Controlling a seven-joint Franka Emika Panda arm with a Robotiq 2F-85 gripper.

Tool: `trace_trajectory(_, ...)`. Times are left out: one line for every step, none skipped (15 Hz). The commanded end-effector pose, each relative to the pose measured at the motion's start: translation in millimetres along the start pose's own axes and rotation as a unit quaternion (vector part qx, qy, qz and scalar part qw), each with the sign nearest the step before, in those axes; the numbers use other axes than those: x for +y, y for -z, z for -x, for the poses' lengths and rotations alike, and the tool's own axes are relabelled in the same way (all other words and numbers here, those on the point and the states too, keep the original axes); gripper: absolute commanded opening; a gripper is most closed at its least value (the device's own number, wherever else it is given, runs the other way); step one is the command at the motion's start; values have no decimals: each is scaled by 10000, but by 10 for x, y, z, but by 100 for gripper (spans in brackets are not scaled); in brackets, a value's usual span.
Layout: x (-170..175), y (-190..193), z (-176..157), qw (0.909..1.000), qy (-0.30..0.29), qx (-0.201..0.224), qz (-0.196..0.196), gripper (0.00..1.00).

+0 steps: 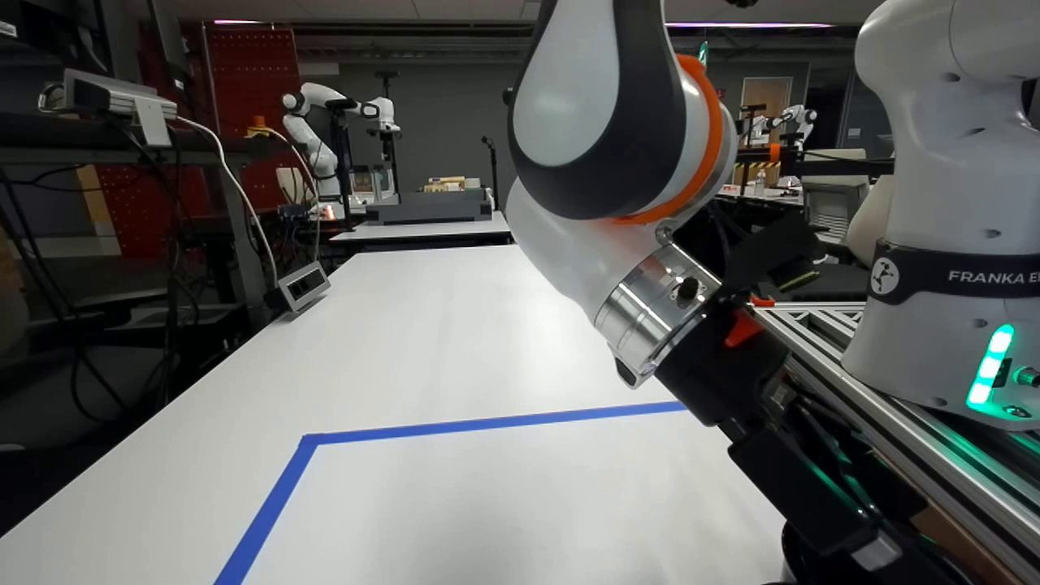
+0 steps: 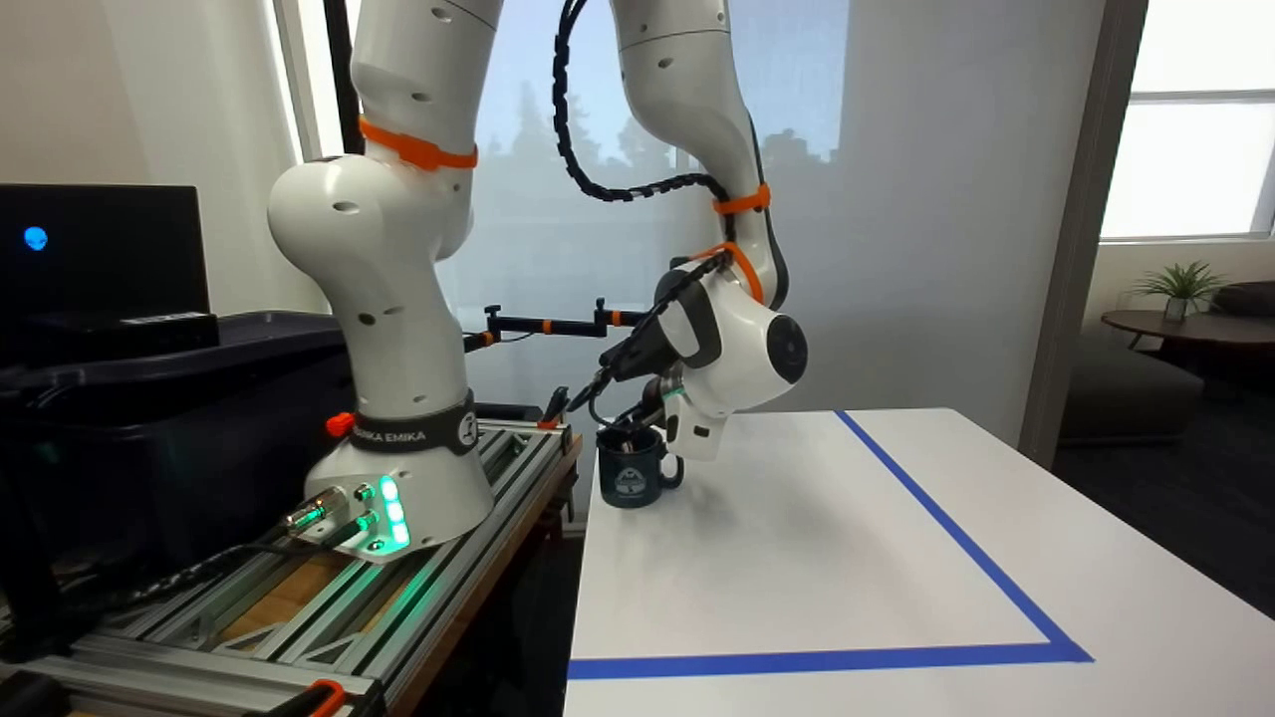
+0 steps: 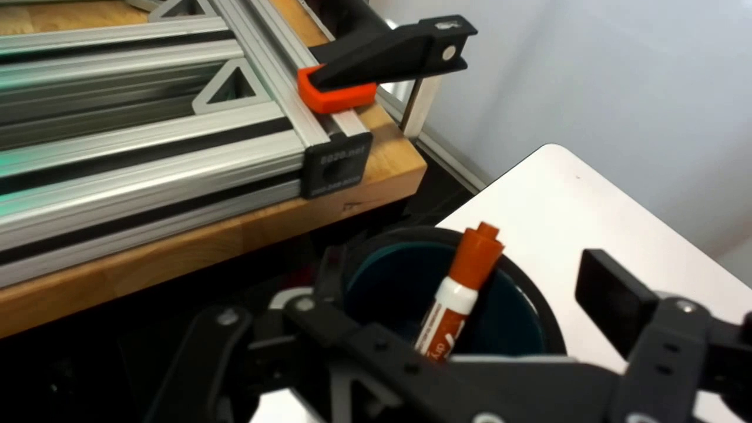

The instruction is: Remove the marker from the cup and put it on the table

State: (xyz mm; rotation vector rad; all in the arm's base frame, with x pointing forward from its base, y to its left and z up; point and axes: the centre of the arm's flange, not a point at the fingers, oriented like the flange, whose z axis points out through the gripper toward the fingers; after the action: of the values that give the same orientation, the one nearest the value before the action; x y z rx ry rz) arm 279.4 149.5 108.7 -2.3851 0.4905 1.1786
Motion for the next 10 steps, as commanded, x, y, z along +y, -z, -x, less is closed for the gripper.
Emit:
trace_trajectory(-42,-123,4,9998,-140,153,21,100)
trace_trajectory(-44,-131,3,9997,-153,166,32,100)
trace_trajectory(-48,-139,3,9997,-165,189,40,99)
trace_trajectory(-51,-139,6,9996,-182,196,42,93)
trace_trajectory(-50,-139,8,9996,-177,200,36,82)
trace_trajectory(-47,-139,10,9996,-181,203,32,72)
trace_trajectory(-42,-139,11,9996,-185,214,25,65)
trace_trajectory(-39,-137,12,9996,-165,215,0,58)
trace_trajectory(-39,-137,7,9996,-181,238,-3,59)
trace_trajectory(-38,-135,3,9995,-171,247,-14,56)
